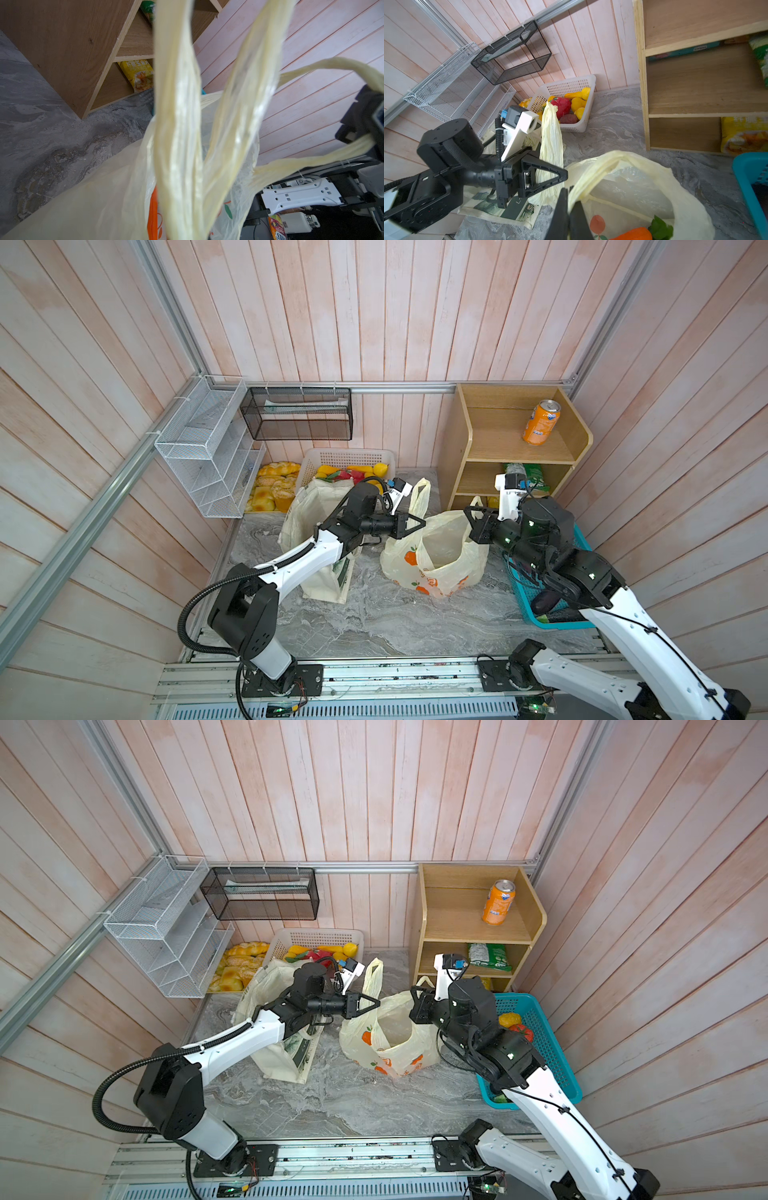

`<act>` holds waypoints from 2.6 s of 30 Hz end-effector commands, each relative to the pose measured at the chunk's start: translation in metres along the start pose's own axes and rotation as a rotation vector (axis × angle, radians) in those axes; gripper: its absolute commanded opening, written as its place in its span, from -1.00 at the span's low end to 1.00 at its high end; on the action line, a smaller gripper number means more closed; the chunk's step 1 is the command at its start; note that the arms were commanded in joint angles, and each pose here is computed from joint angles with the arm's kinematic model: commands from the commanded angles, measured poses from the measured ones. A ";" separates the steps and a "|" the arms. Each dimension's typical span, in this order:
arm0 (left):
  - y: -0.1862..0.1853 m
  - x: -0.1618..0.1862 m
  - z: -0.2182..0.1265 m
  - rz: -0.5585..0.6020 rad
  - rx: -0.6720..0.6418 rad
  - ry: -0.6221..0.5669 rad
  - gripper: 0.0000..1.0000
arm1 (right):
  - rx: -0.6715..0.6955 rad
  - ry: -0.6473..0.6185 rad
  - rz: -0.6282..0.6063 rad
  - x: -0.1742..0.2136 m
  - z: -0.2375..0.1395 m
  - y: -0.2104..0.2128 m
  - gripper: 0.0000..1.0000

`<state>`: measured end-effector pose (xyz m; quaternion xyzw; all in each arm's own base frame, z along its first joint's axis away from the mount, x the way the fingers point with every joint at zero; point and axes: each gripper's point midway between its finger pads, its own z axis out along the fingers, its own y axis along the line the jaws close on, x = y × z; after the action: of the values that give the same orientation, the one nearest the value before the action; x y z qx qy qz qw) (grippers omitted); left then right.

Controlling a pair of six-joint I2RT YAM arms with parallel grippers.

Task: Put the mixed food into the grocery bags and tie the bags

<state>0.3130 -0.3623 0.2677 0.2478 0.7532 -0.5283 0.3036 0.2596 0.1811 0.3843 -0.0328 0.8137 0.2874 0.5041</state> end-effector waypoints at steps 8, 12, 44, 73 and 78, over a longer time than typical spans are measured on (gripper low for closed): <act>-0.001 -0.010 -0.015 0.011 -0.120 -0.066 -1.00 | -0.121 0.159 -0.153 0.014 0.016 0.028 -1.00; 0.011 0.001 -0.009 0.012 -0.134 -0.021 -1.00 | -0.120 0.185 -0.134 0.027 0.023 0.024 -1.00; 0.083 -0.024 -0.014 -0.048 -0.192 -0.010 -1.00 | 0.041 0.060 -0.118 0.013 -0.031 -0.016 0.53; 0.094 -0.043 -0.017 -0.054 -0.167 -0.003 -1.00 | 0.138 0.084 -0.245 0.107 0.060 -0.076 0.91; 0.095 -0.042 -0.015 -0.055 -0.162 0.006 -1.00 | 0.199 0.056 -0.299 0.087 0.083 -0.083 0.91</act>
<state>0.4024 -0.3170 0.2334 0.1882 0.8088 -0.4678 0.3025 0.2904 0.1779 0.2231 -0.1137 0.8592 0.1534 0.4747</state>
